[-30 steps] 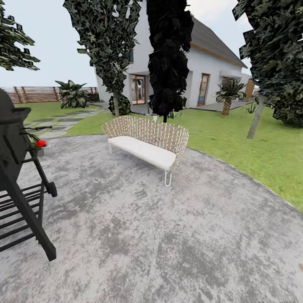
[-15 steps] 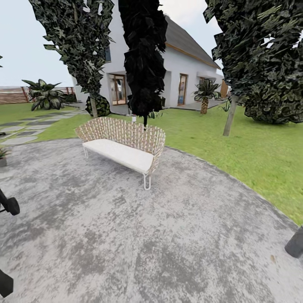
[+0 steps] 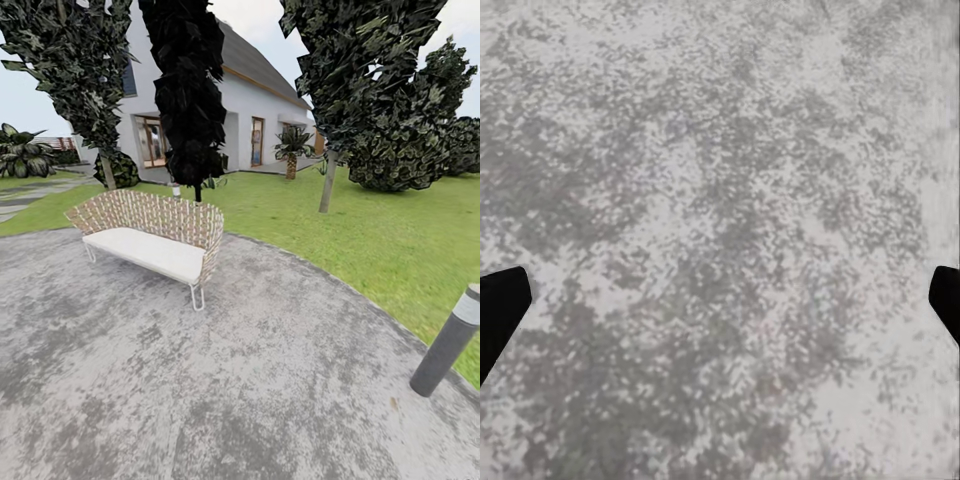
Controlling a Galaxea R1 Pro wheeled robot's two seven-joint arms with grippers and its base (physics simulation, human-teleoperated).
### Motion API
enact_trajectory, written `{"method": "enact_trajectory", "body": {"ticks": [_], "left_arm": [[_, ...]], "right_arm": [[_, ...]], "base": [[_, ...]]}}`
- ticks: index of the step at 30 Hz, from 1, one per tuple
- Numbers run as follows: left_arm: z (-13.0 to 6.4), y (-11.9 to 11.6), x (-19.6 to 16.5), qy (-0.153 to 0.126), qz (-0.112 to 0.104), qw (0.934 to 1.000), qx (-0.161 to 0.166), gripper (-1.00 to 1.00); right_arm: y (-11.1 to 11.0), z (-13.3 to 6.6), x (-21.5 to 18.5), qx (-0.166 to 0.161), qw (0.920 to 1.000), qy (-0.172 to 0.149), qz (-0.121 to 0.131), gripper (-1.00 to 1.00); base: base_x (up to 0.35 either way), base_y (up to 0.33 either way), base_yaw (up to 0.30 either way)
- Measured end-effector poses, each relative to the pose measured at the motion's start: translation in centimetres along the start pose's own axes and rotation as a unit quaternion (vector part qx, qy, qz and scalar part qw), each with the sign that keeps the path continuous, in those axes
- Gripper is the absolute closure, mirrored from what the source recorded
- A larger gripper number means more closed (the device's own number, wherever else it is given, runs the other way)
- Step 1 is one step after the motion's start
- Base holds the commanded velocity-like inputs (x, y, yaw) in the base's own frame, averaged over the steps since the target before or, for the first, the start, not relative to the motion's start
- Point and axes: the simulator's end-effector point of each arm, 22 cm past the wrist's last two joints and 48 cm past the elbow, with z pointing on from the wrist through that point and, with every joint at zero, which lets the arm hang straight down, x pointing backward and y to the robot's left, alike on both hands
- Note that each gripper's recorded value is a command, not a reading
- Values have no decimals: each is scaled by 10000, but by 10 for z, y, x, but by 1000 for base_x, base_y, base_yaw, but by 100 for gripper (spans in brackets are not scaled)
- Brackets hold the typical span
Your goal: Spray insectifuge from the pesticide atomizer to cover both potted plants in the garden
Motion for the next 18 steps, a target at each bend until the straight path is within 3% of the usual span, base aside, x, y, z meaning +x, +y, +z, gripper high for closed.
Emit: {"method": "enact_trajectory", "body": {"ticks": [8, 18], "left_arm": [[0, 0, 0, 4, 2, 10000, 5, -100], [0, 0, 1, 8, 7, 10000, 6, -100]], "right_arm": [[-1, 0, 0, 4, 10000, 0, 7, -100], [2, 0, 1, -45, 10000, 7, -24, -100]], "base": [[314, -127, -225], [327, -82, -17]]}}
